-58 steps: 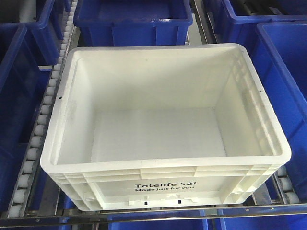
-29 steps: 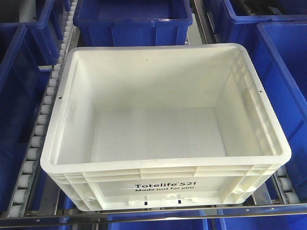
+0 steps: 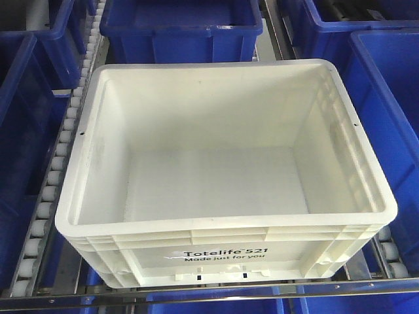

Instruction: Move bin from left to right shelf

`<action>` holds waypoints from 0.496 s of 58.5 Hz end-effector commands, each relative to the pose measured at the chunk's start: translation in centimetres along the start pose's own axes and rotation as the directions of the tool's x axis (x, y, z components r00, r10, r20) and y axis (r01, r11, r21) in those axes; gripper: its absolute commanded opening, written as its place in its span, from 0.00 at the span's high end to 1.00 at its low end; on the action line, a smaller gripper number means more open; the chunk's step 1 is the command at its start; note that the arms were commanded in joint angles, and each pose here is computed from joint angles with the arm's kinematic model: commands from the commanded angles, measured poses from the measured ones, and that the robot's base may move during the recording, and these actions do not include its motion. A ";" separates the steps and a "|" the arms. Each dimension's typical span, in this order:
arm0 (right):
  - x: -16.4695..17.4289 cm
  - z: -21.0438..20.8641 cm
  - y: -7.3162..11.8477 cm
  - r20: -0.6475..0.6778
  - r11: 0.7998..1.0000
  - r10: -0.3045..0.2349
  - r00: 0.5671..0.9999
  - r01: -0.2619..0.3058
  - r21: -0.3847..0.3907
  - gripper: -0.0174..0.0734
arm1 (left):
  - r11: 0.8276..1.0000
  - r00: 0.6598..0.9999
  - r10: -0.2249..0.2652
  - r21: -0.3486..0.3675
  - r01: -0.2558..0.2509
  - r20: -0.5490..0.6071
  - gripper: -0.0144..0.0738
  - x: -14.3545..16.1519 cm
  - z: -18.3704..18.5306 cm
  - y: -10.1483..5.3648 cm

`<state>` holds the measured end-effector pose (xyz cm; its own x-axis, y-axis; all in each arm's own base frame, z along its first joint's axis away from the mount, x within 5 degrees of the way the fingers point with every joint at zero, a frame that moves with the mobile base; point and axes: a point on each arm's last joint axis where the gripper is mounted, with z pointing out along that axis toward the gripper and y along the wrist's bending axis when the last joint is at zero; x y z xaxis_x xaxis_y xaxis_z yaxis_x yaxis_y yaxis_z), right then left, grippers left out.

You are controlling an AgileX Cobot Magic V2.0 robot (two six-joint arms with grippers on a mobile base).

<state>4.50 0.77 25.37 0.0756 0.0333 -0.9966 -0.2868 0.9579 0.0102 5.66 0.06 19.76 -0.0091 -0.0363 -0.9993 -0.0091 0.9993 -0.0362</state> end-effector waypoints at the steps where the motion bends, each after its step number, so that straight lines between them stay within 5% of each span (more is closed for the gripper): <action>1: -1.3 -0.1 0.3 0.070 0.999 -0.026 0.997 0.028 -0.028 0.82 | 1.000 0.997 -0.014 0.003 0.014 0.071 0.84 -0.1 -0.1 0.0; 6: -1.2 -0.1 0.2 0.059 0.997 -0.080 0.995 0.081 -0.011 0.82 | 1.000 0.997 -0.014 0.003 0.014 0.071 0.84 -0.1 -0.1 0.0; 17: -1.0 -0.1 -0.1 0.035 0.993 -0.036 0.999 0.032 0.112 0.82 | 1.000 0.997 -0.014 0.003 0.014 0.071 0.84 -0.1 -0.1 0.0; 29: 0.8 0.2 -0.6 0.016 0.966 -0.115 0.993 0.108 0.234 0.82 | 1.000 0.997 -0.014 0.003 0.014 0.071 0.84 -0.1 -0.1 0.0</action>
<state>4.90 0.24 23.71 0.0244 -0.0493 -0.9985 -0.0707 0.9962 -0.0510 5.66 0.06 19.76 -0.0091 -0.0363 -0.9993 -0.0091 0.9993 -0.0362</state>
